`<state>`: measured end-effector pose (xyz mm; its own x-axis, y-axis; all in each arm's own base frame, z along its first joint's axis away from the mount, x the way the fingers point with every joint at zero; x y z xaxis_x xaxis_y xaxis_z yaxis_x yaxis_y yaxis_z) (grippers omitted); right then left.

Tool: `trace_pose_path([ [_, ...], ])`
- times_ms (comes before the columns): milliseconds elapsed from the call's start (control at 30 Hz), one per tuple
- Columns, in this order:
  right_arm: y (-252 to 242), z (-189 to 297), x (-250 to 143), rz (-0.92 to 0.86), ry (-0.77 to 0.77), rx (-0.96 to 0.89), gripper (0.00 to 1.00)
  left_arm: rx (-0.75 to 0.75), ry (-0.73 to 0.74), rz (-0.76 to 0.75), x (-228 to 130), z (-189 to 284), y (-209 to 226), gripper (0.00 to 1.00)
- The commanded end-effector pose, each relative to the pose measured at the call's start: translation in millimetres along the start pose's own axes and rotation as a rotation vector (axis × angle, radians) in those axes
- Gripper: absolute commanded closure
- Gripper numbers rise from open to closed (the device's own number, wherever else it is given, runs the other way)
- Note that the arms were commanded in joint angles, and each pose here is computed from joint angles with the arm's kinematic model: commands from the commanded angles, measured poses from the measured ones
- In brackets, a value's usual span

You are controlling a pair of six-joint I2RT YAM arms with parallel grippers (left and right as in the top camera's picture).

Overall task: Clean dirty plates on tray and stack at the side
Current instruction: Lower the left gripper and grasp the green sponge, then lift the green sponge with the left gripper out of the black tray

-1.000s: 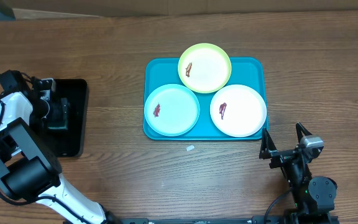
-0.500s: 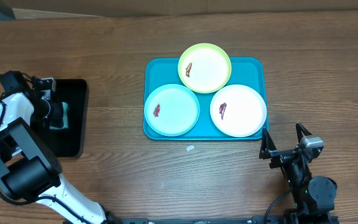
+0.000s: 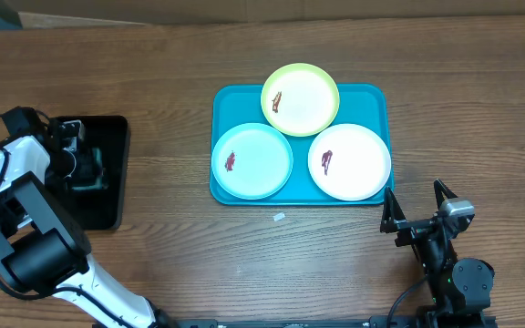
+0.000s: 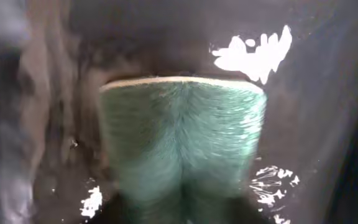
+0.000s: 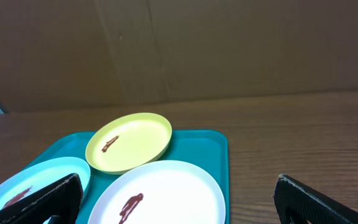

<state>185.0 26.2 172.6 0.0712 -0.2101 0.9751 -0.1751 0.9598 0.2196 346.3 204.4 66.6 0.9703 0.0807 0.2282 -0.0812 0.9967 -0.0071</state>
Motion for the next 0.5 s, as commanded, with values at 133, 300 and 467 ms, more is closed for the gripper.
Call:
trace_pose_path([
  [133,-3.4,-0.5,-2.6,-0.001,0.000,-0.020,0.00,-0.010,0.026,-0.003,-5.6,-8.1,-3.1,0.96],
  [300,-3.4,-0.5,-2.6,-0.001,0.000,-0.021,0.00,0.009,-0.005,0.029,10.5,10.1,3.1,0.96],
  [467,-3.4,-0.5,-2.6,-0.001,0.000,-0.020,0.00,-0.056,-0.114,0.052,47.4,57.2,2.8,0.96],
])
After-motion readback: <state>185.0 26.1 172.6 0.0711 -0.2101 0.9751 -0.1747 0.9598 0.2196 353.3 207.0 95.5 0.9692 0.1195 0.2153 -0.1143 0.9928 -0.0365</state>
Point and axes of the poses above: each gripper's point midway between its finger pads, its own z axis back along the fingers, its own y axis along the line the jaws close on, x = y × z, the point moved 6 cm from there along z, back along the fingers, and after that the axes turned 4 degrees about -z, right-handed, at the moved point
